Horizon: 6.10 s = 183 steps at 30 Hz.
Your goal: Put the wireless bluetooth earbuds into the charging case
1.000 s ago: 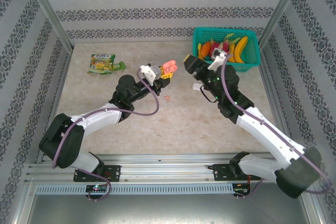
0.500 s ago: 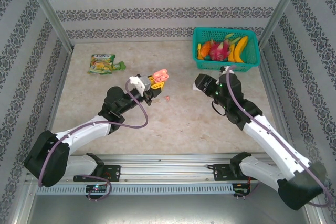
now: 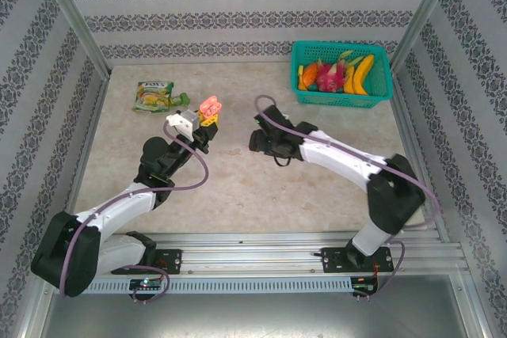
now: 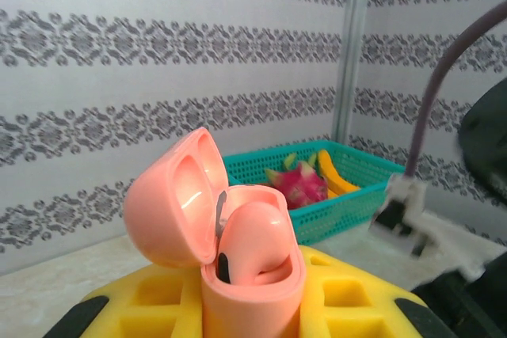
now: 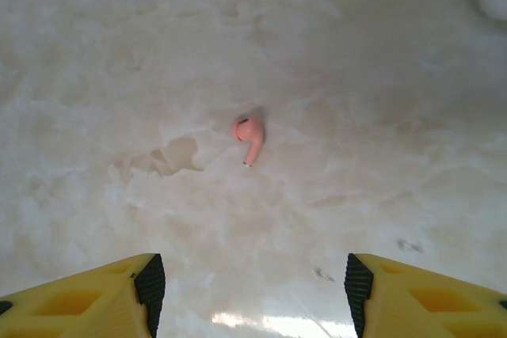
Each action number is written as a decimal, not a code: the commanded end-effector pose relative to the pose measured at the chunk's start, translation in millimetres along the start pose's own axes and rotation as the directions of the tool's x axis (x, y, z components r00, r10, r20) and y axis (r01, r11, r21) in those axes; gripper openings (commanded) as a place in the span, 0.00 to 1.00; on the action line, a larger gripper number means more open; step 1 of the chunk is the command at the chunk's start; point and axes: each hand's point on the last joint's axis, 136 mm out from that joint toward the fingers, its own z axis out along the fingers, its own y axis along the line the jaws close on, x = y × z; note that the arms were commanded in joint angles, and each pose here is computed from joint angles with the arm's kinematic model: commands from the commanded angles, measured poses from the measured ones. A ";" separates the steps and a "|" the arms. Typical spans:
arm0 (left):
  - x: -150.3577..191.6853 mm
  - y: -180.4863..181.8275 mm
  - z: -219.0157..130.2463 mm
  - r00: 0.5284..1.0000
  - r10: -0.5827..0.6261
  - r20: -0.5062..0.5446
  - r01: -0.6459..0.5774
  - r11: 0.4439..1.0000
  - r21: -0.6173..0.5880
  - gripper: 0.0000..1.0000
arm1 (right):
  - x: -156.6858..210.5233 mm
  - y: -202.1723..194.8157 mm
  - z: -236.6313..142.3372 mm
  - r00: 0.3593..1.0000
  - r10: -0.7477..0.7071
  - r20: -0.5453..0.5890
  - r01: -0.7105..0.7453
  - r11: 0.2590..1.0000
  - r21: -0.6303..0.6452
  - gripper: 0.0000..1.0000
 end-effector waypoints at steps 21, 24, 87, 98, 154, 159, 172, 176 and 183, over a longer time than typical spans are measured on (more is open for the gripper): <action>-26.9 37.0 -27.4 0.996 -0.003 0.085 0.015 0.990 -0.139 0.00 | -5.9 -1.1 98.4 0.971 -0.146 -0.187 0.201 0.925 0.324 0.58; -26.1 36.8 -26.5 0.997 -0.003 0.082 0.014 0.991 -0.136 0.00 | -7.1 -1.5 103.8 0.971 -0.144 -0.191 0.203 0.919 0.339 0.57; -25.6 33.0 -20.0 0.997 -0.027 0.073 0.035 0.994 -0.099 0.00 | 4.3 -21.4 116.4 0.971 -0.130 -0.199 0.194 0.919 0.343 0.31; -27.7 32.8 -19.4 0.997 -0.023 0.075 0.030 0.995 -0.098 0.00 | 13.5 -11.9 112.1 0.876 -0.413 -0.250 0.461 0.869 0.179 0.31; -29.0 29.2 -15.4 0.997 -0.038 0.062 0.043 0.996 -0.073 0.00 | 25.5 -28.3 122.6 0.889 -0.335 -0.312 0.406 0.892 0.198 0.30; -28.6 28.8 -15.2 0.998 -0.039 0.059 0.043 0.997 -0.070 0.00 | 19.5 -29.1 111.9 0.903 -0.332 -0.272 0.389 0.900 0.195 0.29; -25.8 24.4 -14.0 0.999 -0.036 0.040 0.038 0.998 -0.045 0.00 | -14.0 -28.0 55.3 0.945 -0.323 -0.048 0.326 0.928 0.182 0.28; -22.3 20.4 -13.3 0.999 -0.030 0.023 0.031 0.999 -0.020 0.00 | -35.2 -18.2 18.8 0.942 -0.328 0.077 0.314 0.937 0.153 0.27; -13.7 4.3 -9.1 0.999 -0.036 -0.016 0.037 0.996 0.079 0.00 | -77.0 3.7 -67.9 0.887 -0.327 0.327 0.320 0.944 0.076 0.28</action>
